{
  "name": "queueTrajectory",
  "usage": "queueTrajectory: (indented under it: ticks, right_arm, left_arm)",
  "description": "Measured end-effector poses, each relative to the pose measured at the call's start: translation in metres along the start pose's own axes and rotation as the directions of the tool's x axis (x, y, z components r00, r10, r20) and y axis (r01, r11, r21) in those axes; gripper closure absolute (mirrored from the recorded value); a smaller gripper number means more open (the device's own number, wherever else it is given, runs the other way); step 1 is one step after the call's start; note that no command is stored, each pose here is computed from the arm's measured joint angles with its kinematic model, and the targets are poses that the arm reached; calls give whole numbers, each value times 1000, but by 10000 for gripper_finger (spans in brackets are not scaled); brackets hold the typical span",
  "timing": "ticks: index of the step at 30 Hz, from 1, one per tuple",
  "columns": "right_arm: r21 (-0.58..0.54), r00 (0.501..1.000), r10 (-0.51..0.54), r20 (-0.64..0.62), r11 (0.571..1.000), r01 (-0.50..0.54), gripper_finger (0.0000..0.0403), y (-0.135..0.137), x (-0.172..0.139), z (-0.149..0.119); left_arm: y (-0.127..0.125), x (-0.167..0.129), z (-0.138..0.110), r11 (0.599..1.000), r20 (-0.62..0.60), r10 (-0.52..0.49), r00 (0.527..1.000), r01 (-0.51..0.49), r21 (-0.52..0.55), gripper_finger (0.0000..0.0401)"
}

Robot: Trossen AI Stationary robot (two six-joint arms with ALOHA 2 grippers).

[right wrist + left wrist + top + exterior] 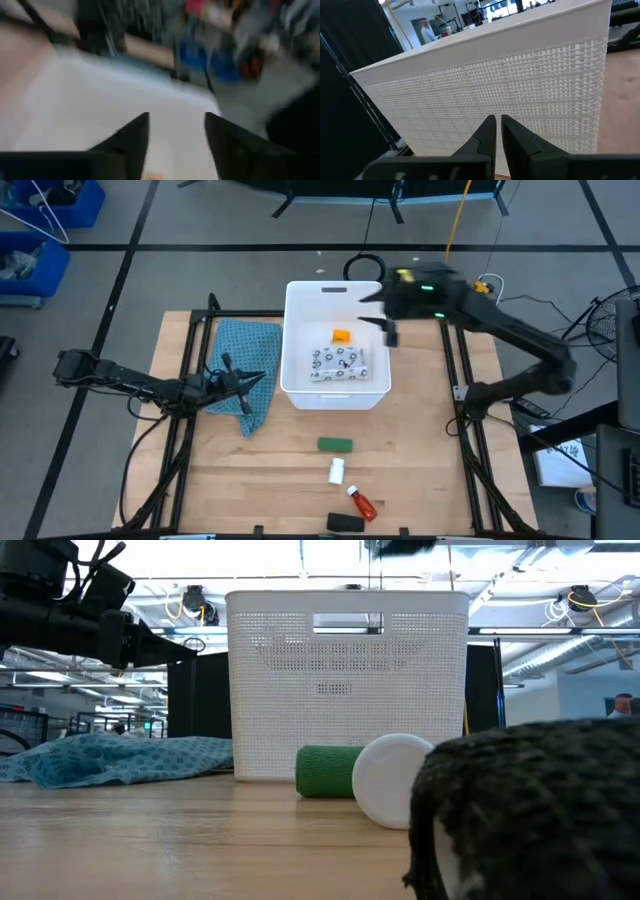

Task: Pick & place medical supplies in basket/bin
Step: Put the green bandage into the white bin

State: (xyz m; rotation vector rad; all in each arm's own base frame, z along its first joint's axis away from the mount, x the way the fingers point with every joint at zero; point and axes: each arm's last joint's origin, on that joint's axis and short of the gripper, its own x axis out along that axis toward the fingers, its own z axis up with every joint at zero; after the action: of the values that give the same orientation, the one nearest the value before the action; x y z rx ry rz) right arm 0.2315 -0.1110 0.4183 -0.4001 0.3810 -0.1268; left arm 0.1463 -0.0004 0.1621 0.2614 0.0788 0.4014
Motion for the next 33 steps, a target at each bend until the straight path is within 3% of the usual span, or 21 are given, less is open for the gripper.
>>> queueTrajectory:
  ticks: [3, 7, 11, 15, 21, 25, 29, 33]
  right_arm:
    - [4, 988, -5, 157, 1000, 4, 304, 11, -42, 14]
    - [21, 965, 45, 258, 998, -52, 390, 28, -79, 8]
    - [76, 925, 187, 329, 972, -223, 397, 51, -88, -15]
    - [113, 894, 257, 367, 942, -317, 402, 80, -81, -59]
    - [287, 870, 159, 466, 903, -319, 402, 112, -68, -121]
    - [315, 844, 220, 489, 858, -406, 403, 140, -53, -152]
    - [333, 858, 191, 477, 864, -378, 403, 165, -45, -169]
    - [239, 856, 226, 465, 899, -367, 403, 175, -49, -172]
  left_arm:
    - [0, 0, 0, 1000, 0, 1, 1000, -1, -1, 370]
    - [0, 0, 0, 1000, 0, 1, 1000, -1, -3, 370]
    - [0, 0, 0, 1000, -1, 1, 1000, -1, -7, 370]
    - [0, 0, 0, 1000, -1, 1, 1000, -1, -8, 370]
    - [0, 0, 0, 1000, -2, 2, 1000, -2, -11, 370]
    - [0, 0, 0, 1000, -5, 2, 1000, -2, -17, 371]
    - [0, 0, -1, 1000, -9, 1, 1000, -1, -19, 371]
    - [0, 0, -1, 999, -10, 1, 1000, -1, -43, 371]
